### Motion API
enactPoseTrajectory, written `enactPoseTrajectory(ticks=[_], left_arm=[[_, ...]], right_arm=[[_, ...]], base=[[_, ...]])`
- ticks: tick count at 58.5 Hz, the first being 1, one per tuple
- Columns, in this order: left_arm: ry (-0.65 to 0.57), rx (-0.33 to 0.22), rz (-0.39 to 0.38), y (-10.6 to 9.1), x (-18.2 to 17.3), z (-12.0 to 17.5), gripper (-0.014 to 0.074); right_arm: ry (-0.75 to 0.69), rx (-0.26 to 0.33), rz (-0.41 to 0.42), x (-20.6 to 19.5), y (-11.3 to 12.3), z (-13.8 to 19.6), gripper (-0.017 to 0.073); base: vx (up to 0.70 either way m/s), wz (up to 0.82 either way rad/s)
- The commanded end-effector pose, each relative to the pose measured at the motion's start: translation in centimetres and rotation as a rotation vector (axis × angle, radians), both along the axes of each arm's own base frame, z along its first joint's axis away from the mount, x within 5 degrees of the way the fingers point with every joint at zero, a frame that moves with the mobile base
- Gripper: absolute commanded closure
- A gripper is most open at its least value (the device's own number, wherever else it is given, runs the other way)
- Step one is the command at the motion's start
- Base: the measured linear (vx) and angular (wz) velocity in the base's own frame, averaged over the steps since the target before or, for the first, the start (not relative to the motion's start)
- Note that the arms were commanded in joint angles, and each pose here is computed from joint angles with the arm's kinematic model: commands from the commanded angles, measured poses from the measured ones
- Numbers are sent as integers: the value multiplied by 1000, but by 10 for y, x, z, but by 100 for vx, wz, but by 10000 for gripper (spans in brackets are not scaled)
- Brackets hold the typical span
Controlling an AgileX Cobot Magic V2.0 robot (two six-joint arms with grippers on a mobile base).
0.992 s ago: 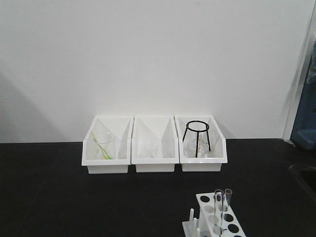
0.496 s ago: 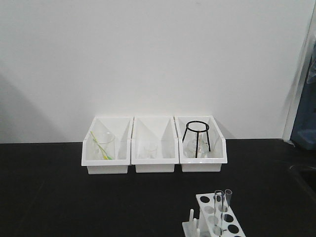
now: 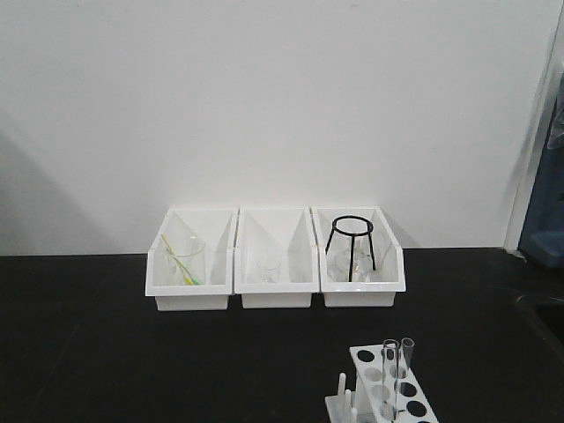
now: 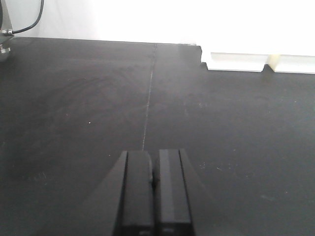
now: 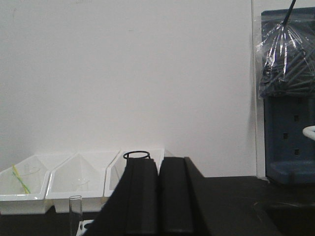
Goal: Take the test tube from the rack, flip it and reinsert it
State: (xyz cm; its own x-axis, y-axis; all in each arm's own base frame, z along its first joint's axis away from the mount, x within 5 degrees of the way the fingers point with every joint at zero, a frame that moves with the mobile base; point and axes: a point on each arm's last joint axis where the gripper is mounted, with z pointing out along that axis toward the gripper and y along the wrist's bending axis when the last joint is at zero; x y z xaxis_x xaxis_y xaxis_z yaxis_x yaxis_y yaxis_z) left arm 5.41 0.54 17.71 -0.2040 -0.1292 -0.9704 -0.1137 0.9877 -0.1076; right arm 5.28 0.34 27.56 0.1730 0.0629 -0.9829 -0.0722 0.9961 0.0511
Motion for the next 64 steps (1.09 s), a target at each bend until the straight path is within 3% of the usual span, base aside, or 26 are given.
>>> enactPoseTrajectory(ticks=[1, 10, 21, 30, 43, 53, 64], left_arm=[[-98, 4, -12, -1, 1, 8, 600], [-98, 4, -12, -1, 1, 8, 600], [-98, 4, -12, -1, 1, 8, 600], [-98, 4, -12, -1, 1, 8, 600], [-98, 4, -12, -1, 1, 8, 600], [-98, 4, -12, -1, 1, 8, 600], [-98, 4, -12, -1, 1, 8, 600]], right_arm=[[13, -44, -12, 6, 0, 39, 571], [93, -54, -13, 29, 1, 71, 567], [235, -40, -5, 64, 4, 63, 515], [283, -25, -2, 81, 5, 56, 397], [280, -23, -3, 95, 6, 53, 148], [366, 5, 4, 113, 8, 34, 81], [280, -32, 137, 122, 33, 1, 83]], base=[[0, 0], [0, 0], [0, 0], [0, 0], [0, 0], [0, 0], [0, 0]])
